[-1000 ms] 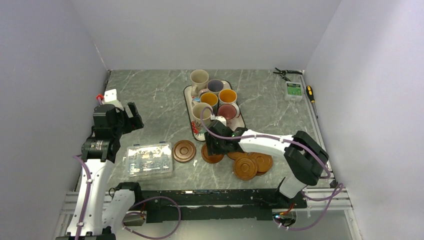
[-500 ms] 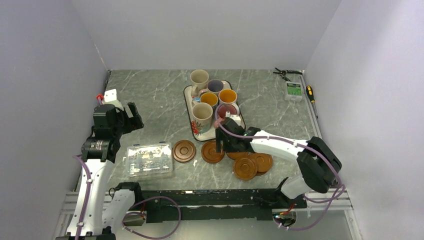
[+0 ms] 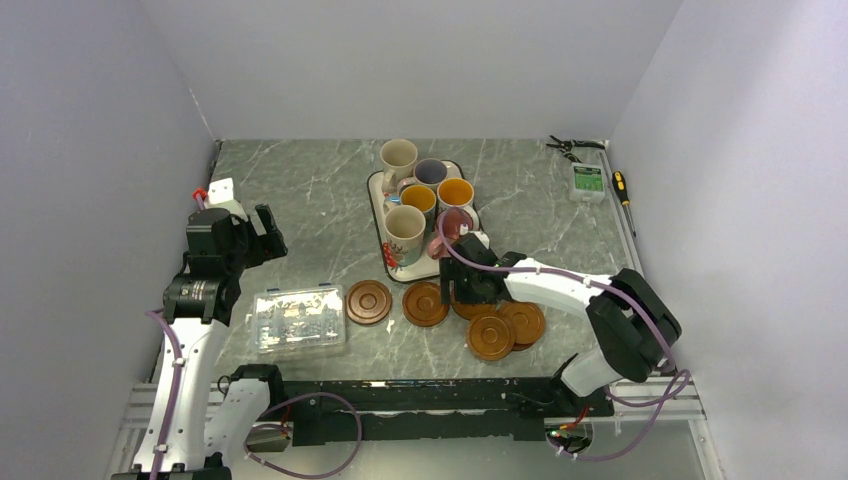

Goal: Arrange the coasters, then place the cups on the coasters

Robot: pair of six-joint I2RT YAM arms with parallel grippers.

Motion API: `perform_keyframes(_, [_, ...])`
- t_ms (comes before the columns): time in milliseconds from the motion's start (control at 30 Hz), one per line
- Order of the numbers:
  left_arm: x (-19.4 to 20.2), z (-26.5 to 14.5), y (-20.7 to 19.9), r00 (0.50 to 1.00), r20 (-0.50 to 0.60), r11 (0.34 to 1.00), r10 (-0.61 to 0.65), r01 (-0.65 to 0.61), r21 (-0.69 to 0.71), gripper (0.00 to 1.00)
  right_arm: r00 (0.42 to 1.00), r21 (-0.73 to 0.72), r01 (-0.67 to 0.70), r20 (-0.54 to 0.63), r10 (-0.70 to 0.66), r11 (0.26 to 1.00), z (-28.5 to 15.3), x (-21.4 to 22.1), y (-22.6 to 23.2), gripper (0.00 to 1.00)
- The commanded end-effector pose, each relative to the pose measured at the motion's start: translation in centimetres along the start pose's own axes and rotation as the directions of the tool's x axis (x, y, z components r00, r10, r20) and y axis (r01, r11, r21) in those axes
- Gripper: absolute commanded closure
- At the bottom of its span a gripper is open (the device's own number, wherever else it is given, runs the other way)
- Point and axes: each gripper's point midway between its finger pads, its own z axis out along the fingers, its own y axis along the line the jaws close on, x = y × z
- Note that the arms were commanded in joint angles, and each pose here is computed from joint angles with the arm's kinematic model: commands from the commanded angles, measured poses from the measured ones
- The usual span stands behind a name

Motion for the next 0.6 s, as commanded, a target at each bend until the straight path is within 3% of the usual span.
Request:
perform_keyframes(0, [-1.2,-0.2,-0.4,0.999,0.036,1.0,-0.007,0.007,0.014,0.06,1.0,-0.079,0.025,0.004,-0.025,0.997,0.1,-0.3,1.5,0.19])
perform_keyframes(567, [-1.2,-0.2,-0.5,0.999,0.039,1.0,-0.009,0.009,0.017,0.06,0.99,-0.162,0.095,-0.085,-0.11,0.982,1.0,1.9,5.2,0.2])
